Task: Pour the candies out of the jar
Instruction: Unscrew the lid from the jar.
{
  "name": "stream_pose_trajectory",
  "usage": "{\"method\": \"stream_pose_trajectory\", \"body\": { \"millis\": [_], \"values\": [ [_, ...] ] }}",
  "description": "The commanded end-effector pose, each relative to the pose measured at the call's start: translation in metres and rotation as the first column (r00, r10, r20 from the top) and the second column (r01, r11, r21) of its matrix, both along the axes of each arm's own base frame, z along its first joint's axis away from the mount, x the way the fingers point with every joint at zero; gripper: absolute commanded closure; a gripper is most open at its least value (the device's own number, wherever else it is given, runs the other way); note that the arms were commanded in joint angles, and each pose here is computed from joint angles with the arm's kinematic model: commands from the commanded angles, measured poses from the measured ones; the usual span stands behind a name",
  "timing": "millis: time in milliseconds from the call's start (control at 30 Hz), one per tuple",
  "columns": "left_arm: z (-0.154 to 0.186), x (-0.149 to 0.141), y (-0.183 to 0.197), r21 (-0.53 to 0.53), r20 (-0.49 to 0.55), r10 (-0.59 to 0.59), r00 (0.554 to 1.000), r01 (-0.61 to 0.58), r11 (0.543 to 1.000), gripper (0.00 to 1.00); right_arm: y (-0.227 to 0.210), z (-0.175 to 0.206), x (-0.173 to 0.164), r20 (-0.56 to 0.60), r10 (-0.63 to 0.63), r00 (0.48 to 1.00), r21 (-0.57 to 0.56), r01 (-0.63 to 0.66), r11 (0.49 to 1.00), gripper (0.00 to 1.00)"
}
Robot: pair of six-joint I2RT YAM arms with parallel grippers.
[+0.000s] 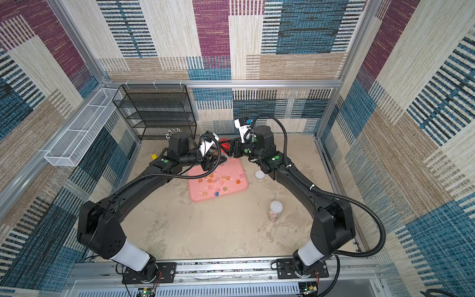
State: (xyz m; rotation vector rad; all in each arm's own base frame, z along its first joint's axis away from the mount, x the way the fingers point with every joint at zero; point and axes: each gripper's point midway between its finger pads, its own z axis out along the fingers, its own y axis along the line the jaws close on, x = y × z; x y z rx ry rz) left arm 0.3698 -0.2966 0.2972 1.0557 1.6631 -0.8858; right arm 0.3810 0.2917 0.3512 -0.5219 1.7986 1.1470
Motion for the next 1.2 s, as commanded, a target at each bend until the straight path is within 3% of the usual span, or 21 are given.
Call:
{"method": "stream_pose_trajectory", "body": {
  "millis": [0,133,400,467,567,667,933,1167],
  "values": [
    [0.035,-0.039,-0.006,-0.145,-0.003,-0.260,0.966,0.257,0.956,1.00,0.000,0.032,-0.045,0.182,0.248,0.952,0.017,-0.255,0.967,0.61],
    [0.043,-0.053,-0.005,-0.189,-0.017,-0.348,0.937,0.338,0.922,1.00,-0.005,0.029,-0.069,0.206,0.338,0.918,-0.031,-0.339,0.940,0.62],
    [0.033,-0.039,-0.006,-0.167,-0.051,-0.291,0.955,0.279,0.946,1.00,-0.011,0.028,-0.065,0.211,0.290,0.933,-0.039,-0.288,0.957,0.62],
    [0.031,-0.036,-0.006,-0.161,-0.054,-0.275,0.960,0.263,0.951,1.00,-0.012,0.030,-0.056,0.199,0.241,0.950,-0.027,-0.240,0.970,0.52],
    [0.026,-0.026,-0.005,-0.136,-0.055,-0.211,0.976,0.202,0.970,1.00,-0.023,0.028,-0.024,0.138,0.068,0.988,-0.003,-0.069,0.998,0.19],
    [0.017,-0.008,0.000,-0.093,-0.052,-0.090,0.995,0.085,0.992,1.00,-0.043,0.022,0.004,0.054,-0.087,0.995,0.013,0.086,0.996,0.09],
    [-0.007,0.027,0.014,0.036,0.043,0.204,0.978,-0.205,0.978,1.00,-0.054,0.014,0.020,-0.042,-0.230,0.972,0.064,0.233,0.970,0.07],
    [-0.018,0.027,0.004,0.102,0.111,0.248,0.963,-0.259,0.961,1.00,-0.025,-0.004,0.026,-0.077,-0.234,0.969,0.020,0.236,0.972,0.08]
  ]
}}
